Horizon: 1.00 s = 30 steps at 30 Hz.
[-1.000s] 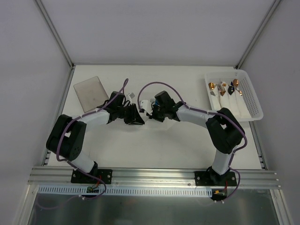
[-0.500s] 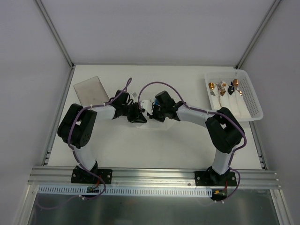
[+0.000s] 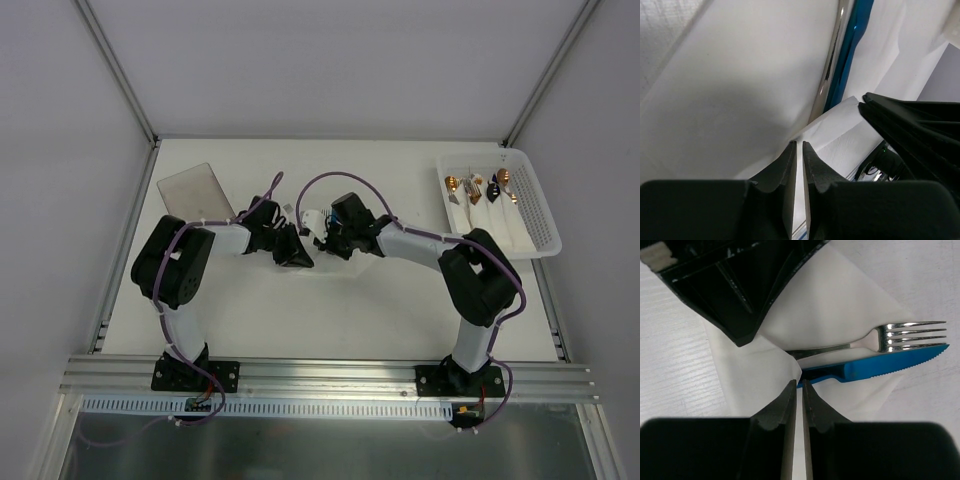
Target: Place the utensils on the paper napkin and roll it up
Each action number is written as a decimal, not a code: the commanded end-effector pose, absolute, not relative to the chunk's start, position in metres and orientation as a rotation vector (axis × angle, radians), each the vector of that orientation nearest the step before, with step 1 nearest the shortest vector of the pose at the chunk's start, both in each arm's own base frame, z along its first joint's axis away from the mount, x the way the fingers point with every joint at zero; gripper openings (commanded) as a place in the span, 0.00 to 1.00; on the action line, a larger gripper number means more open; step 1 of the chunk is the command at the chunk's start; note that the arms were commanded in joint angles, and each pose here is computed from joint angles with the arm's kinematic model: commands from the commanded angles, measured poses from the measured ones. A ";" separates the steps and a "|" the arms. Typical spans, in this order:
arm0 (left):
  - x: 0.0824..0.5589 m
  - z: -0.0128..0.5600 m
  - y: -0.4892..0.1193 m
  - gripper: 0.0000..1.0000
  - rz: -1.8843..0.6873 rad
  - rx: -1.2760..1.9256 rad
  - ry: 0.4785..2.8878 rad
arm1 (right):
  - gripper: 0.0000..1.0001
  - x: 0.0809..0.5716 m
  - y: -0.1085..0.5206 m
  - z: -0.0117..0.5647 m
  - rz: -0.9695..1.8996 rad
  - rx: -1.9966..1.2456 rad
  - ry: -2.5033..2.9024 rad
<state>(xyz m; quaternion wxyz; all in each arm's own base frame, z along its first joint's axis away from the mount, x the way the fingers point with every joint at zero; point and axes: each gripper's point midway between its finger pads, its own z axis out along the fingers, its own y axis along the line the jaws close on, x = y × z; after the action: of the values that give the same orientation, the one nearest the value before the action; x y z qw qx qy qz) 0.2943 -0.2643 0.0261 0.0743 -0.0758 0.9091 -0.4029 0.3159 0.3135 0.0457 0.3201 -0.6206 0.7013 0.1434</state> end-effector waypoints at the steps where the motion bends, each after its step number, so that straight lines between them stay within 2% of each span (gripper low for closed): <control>1: 0.297 0.030 -0.270 0.09 -1.216 -0.242 2.735 | 0.12 0.334 0.318 0.074 0.371 -1.511 1.861; 9: 0.296 0.021 -0.266 0.08 -1.173 -0.283 2.777 | 0.26 0.360 0.299 0.127 0.510 -1.194 2.112; 11: 0.296 0.020 -0.266 0.07 -1.170 -0.288 2.785 | 0.29 0.355 0.278 0.124 0.599 -1.091 2.278; 19: 0.296 0.017 -0.267 0.07 -1.153 -0.295 2.803 | 0.31 0.324 0.218 0.093 0.824 -0.768 2.684; 22: 0.297 0.016 -0.267 0.07 -1.147 -0.292 2.801 | 0.38 0.317 0.204 0.081 0.858 -0.669 2.759; 26: 0.298 0.015 -0.270 0.07 -1.151 -0.286 2.807 | 0.51 0.318 0.205 0.075 0.940 -0.623 2.785; 28: 0.298 0.014 -0.270 0.07 -1.151 -0.284 2.807 | 0.52 0.319 0.209 0.078 0.971 -0.644 2.766; 30: 0.299 0.015 -0.271 0.07 -1.148 -0.282 2.806 | 0.48 0.320 0.214 0.089 0.984 -0.672 2.712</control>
<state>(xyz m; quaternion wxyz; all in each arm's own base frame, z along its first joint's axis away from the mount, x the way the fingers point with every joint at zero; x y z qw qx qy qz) 0.2951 -0.2690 0.0191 0.0441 -0.0929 0.9156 -0.3888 0.3217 0.1978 0.0578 0.0705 -0.2173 0.9292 0.2906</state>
